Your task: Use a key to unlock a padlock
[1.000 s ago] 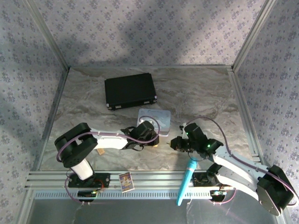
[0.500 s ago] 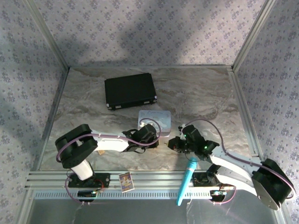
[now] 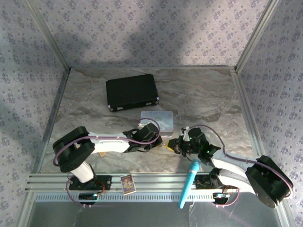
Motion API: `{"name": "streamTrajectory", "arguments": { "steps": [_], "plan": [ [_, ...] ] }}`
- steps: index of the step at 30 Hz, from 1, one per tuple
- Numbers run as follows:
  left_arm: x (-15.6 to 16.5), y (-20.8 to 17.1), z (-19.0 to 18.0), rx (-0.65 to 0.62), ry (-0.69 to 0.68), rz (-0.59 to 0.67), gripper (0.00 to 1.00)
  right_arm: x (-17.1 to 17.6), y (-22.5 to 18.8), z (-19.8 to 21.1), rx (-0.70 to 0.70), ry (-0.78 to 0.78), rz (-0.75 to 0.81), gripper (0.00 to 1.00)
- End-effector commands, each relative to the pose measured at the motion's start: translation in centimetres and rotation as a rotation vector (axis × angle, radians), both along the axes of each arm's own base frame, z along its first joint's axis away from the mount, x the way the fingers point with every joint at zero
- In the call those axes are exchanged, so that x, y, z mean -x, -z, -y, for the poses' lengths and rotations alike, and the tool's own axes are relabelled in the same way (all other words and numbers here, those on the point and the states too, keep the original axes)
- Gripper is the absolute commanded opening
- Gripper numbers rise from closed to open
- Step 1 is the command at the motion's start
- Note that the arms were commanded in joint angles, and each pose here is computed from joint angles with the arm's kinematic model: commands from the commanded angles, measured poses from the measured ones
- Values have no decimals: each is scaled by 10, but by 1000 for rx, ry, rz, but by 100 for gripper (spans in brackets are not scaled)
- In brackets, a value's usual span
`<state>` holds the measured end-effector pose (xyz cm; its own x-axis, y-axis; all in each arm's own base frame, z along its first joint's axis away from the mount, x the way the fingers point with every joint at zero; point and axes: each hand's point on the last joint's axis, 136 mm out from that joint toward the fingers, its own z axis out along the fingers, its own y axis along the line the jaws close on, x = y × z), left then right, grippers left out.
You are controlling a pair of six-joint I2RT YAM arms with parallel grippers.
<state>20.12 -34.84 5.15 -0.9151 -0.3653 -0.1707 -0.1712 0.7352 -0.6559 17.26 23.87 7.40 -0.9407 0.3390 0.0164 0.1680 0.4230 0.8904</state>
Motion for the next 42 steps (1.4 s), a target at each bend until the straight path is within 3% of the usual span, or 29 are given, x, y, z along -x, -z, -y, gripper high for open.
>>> {"name": "streamTrajectory", "arguments": {
  "steps": [1, 12, 42],
  "plan": [
    [-10, -23, 10, 162, -123, -54, 11, 8, 0, 0, -37, -27, -44, 0],
    [-12, -18, 8, 283, -268, -159, 8, 12, -3, 5, -100, 13, -94, 0],
    [-16, -32, 12, 284, -255, -152, 8, -13, -19, 2, -118, -8, -40, 0]
  ]
}}
